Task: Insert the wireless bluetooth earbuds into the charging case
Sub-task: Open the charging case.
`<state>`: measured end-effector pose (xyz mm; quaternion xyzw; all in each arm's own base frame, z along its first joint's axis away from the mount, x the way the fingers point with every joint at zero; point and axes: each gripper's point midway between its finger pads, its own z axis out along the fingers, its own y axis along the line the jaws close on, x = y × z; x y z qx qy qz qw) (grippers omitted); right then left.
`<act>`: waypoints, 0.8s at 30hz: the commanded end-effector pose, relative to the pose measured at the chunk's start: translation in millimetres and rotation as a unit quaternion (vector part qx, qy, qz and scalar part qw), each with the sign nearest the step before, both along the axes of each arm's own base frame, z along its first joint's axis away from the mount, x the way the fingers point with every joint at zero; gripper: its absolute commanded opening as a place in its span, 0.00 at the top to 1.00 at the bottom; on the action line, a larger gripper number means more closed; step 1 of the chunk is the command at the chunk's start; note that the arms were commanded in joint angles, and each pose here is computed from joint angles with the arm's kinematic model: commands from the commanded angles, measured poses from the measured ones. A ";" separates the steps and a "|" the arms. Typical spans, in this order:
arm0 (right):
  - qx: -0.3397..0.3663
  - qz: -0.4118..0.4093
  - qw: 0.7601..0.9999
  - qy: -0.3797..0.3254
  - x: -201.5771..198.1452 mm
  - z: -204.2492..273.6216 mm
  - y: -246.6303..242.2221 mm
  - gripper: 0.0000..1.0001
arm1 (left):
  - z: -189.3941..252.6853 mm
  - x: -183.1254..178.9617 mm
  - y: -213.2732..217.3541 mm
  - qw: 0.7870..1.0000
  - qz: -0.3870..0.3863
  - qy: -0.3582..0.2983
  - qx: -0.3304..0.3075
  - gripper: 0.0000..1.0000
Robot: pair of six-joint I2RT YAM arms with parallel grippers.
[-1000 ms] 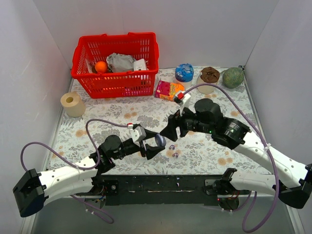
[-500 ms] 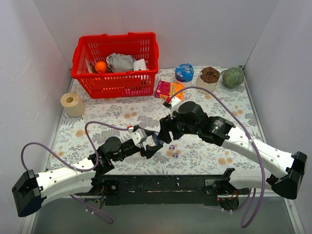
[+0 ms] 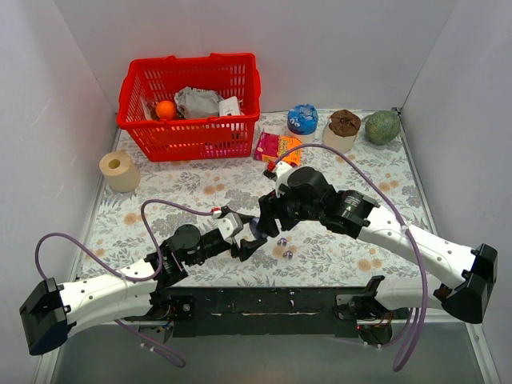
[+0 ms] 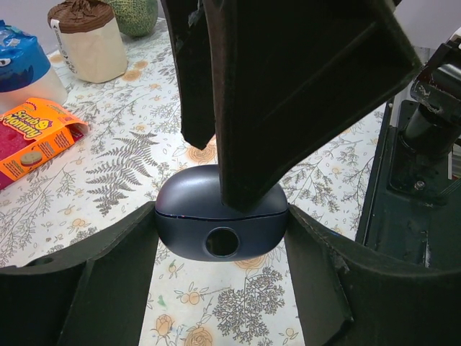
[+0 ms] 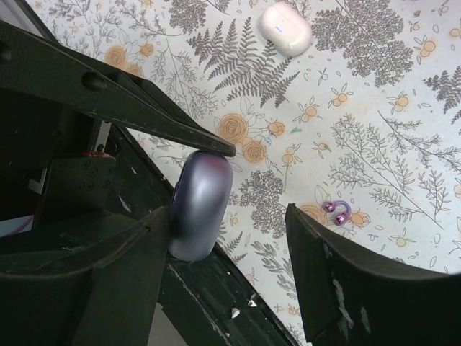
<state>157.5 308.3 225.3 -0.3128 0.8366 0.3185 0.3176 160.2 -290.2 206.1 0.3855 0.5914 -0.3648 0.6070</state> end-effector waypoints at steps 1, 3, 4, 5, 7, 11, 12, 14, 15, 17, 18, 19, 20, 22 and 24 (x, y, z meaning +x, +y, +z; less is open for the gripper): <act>0.009 0.009 1.000 0.012 -2.5 -3.9 9.2 0.28 | 24.6 3.3 -1.5 0.999 0.007 -0.023 -0.022 1.00; 0.010 0.014 1.000 0.016 -4.0 -5.7 10.7 0.28 | 23.9 4.0 -1.0 0.999 0.010 -0.024 -0.021 1.00; 0.014 0.014 1.000 0.017 -4.6 -4.6 11.7 0.28 | 23.4 3.9 -1.3 0.999 0.010 -0.023 -0.019 1.00; 0.016 0.014 1.000 0.017 -3.9 -3.7 12.8 0.28 | 24.2 3.4 -1.7 0.999 0.009 -0.024 -0.020 1.00; 0.011 0.010 1.000 0.019 -2.5 -6.0 12.9 0.28 | 23.1 4.2 -0.9 0.999 0.012 -0.024 -0.018 1.00; 0.001 -0.013 1.000 0.019 3.2 -8.6 6.2 0.30 | 25.2 3.0 0.8 0.999 0.015 -0.028 -0.020 1.00; -0.004 -0.020 1.000 0.021 4.1 -11.5 2.9 0.31 | 25.4 3.3 1.5 0.999 0.016 -0.028 -0.019 1.00; 0.004 -0.038 0.999 0.018 9.1 -7.5 -3.4 0.32 | 25.4 2.7 3.2 0.999 0.018 -0.029 -0.019 1.00; 0.009 -0.042 0.999 0.016 9.6 -5.6 -6.9 0.32 | 25.2 2.8 3.9 0.999 0.019 -0.031 -0.018 1.00; 0.014 -0.057 0.998 0.014 13.6 -3.7 -12.2 0.33 | 24.8 3.7 5.6 0.999 0.022 -0.031 -0.018 1.00; 0.018 -0.062 0.998 0.010 14.7 -0.8 -14.6 0.33 | 23.3 3.9 5.9 0.999 0.023 -0.031 -0.016 1.00; 0.021 -0.066 0.998 0.008 15.8 -0.5 -16.0 0.34 | 23.0 3.6 6.0 0.999 0.023 -0.031 -0.016 1.00; 0.026 -0.068 0.997 0.008 15.8 1.9 -16.6 0.34 | 23.0 4.1 6.3 0.999 0.024 -0.032 -0.016 1.00; 0.029 -0.068 0.997 0.007 15.6 3.7 -16.8 0.34 | 23.3 4.4 6.2 0.999 0.025 -0.032 -0.016 1.00; 0.029 -0.069 0.997 0.007 15.6 4.3 -17.4 0.34 | 23.3 4.7 5.3 0.999 0.025 -0.032 -0.016 1.00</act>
